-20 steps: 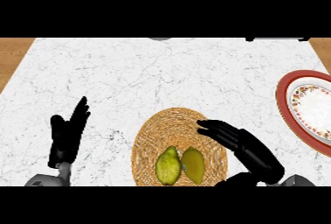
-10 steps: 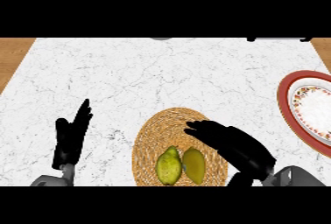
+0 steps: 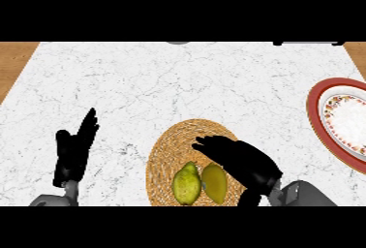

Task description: Pick the lemon from the placemat and place it in the plate

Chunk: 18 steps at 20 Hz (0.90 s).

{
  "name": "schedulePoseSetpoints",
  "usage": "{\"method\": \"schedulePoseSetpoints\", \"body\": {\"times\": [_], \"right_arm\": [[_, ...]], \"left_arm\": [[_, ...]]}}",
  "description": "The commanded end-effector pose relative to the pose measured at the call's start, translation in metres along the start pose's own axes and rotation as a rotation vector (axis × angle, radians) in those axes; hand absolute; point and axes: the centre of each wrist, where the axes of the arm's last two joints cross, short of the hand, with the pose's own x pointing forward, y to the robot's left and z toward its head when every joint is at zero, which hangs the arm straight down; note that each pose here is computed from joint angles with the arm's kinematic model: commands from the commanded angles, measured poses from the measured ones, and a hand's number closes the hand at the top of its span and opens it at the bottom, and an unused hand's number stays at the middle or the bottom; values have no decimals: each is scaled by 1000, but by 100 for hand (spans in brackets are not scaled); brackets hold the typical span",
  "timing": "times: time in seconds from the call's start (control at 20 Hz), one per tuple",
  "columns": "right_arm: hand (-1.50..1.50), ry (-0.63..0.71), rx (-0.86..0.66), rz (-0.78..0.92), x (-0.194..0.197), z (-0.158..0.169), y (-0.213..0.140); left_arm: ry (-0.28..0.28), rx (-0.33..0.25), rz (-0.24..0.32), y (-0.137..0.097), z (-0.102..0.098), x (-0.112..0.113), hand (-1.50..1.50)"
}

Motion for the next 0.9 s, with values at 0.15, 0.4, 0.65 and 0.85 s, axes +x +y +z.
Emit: {"method": "schedulePoseSetpoints", "body": {"times": [0.15, 0.4, 0.65, 0.85], "right_arm": [[-150, 15, 43, 15, 8, -14, 8], [-150, 15, 57, 9, -14, -17, 3], [-150, 13, 57, -5, -19, -16, 27], [-150, 25, 89, 15, 1, -38, 24]], "left_arm": [[1, -8, 11, -17, 0, 10, 0], [9, 12, 17, -8, -1, -11, 0], [1, 14, 6, 5, 1, 2, 0], [-8, 0, 16, 9, 13, 9, 0]]}}
